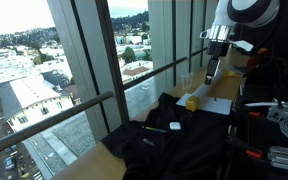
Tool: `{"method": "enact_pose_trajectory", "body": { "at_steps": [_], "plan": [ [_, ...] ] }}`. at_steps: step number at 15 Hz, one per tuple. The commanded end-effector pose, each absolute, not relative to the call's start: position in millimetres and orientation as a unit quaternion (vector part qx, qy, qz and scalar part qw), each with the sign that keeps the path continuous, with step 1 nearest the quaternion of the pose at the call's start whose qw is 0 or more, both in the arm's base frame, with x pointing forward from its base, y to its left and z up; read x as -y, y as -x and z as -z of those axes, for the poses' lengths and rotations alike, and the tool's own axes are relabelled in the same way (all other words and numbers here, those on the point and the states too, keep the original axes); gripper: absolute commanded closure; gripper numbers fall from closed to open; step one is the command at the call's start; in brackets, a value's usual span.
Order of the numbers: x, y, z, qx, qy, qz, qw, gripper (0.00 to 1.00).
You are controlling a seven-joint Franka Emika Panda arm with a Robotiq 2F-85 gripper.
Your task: Pull closed the zipper on the jumper
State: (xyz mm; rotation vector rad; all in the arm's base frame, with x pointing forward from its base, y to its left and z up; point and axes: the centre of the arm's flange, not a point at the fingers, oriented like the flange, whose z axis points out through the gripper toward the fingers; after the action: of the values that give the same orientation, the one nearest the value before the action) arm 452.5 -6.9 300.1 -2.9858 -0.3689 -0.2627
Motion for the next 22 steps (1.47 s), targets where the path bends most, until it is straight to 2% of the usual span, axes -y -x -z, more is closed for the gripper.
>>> {"method": "enact_pose_trajectory", "body": {
  "at_steps": [1, 8, 14, 22],
  "plan": [
    [17, -501, -257, 0.131, 0.986, 0.084, 0.065, 0.00],
    [-14, -536, -201, 0.173, 0.982, 0.067, 0.026, 0.00],
    [-28, -532, -172, 0.190, 0.980, 0.062, -0.002, 0.00],
    [-25, -533, -147, 0.168, 0.984, 0.056, -0.001, 0.00]
  ]
}}
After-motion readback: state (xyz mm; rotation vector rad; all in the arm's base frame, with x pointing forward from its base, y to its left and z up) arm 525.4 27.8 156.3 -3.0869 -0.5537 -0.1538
